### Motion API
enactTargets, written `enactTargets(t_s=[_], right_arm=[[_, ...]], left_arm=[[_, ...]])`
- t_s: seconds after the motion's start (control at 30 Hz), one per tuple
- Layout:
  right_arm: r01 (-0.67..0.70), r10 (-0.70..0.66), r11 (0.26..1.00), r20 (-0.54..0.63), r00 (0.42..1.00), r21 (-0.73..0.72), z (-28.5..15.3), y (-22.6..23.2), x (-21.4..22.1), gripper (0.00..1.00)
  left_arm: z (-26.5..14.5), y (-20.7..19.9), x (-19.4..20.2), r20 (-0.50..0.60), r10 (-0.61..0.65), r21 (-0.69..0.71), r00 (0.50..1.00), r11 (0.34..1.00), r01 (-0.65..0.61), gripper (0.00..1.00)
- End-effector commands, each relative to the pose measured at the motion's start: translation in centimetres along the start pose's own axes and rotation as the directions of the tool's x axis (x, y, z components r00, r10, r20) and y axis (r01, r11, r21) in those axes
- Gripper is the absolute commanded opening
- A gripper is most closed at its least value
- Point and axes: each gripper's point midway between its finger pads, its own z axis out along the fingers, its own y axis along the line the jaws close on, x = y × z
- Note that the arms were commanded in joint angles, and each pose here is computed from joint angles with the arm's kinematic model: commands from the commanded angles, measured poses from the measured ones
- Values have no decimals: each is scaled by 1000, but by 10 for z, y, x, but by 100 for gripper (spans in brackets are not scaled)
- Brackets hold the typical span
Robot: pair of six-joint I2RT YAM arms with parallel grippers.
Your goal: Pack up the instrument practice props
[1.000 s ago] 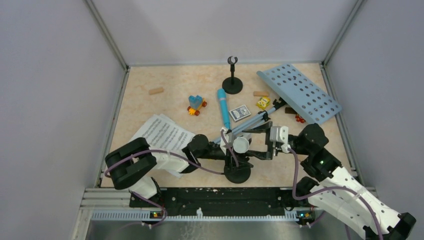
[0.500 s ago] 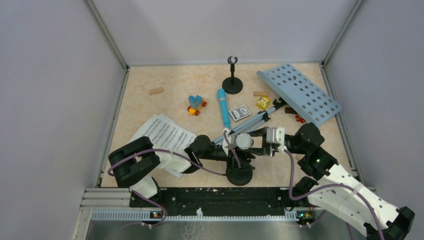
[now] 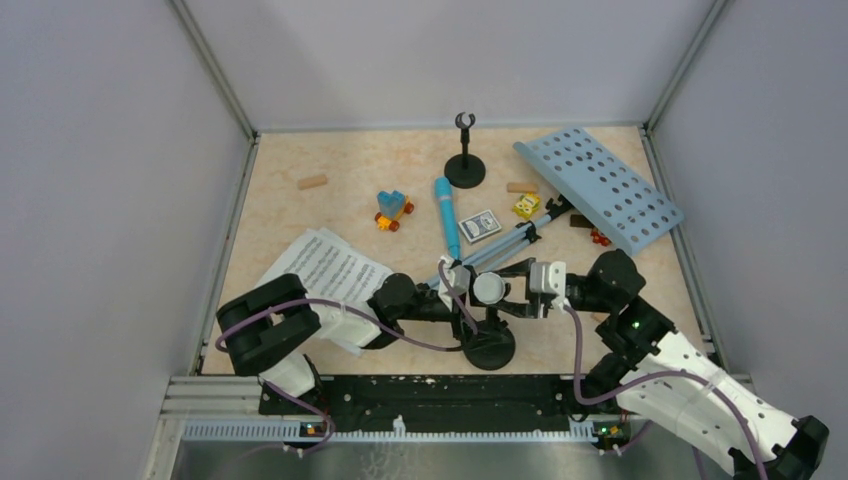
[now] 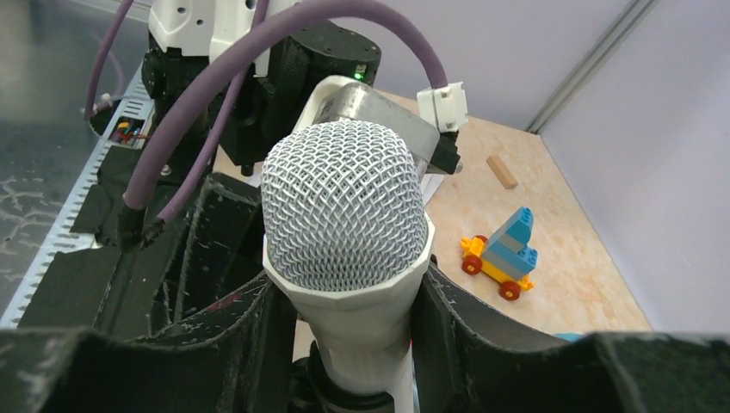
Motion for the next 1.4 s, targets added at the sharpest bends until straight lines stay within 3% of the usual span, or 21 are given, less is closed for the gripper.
enactTargets(t_s=[0.0, 0.4, 0.47, 0.5, 0.7, 0.93, 1.17, 1.37], right_arm=[[74, -73, 997, 70, 995, -10, 0, 0, -24, 0], [74, -74, 997, 74, 995, -5, -1, 1, -25, 0], [75, -74, 997, 76, 994, -4, -2, 1, -25, 0], [75, -74, 997, 76, 994, -2, -2, 1, -25, 0], [118, -120, 993, 90, 989, 26, -7, -2, -36, 0], [219, -225, 974, 181, 957, 56, -16, -7, -84, 0], [319, -322, 946, 300, 898, 61, -26, -7, -146, 0], [346, -350, 935, 348, 870, 76, -35, -3, -173, 0]], left_arm=[[5, -11, -46, 144, 84, 27, 986, 996, -88, 79], [7, -11, -38, 139, 46, 50, 989, 997, -54, 35], [8, -9, -37, 141, 39, 46, 989, 998, -46, 21], [10, -6, -36, 140, 29, 34, 990, 999, -35, 2], [14, 16, -19, 90, -59, -59, 994, 996, 65, 0], [9, 39, 9, 48, -152, -181, 987, 971, 158, 0], [3, 43, 32, 42, -220, -209, 975, 952, 224, 0], [4, 44, 42, 29, -238, -204, 971, 949, 239, 0]])
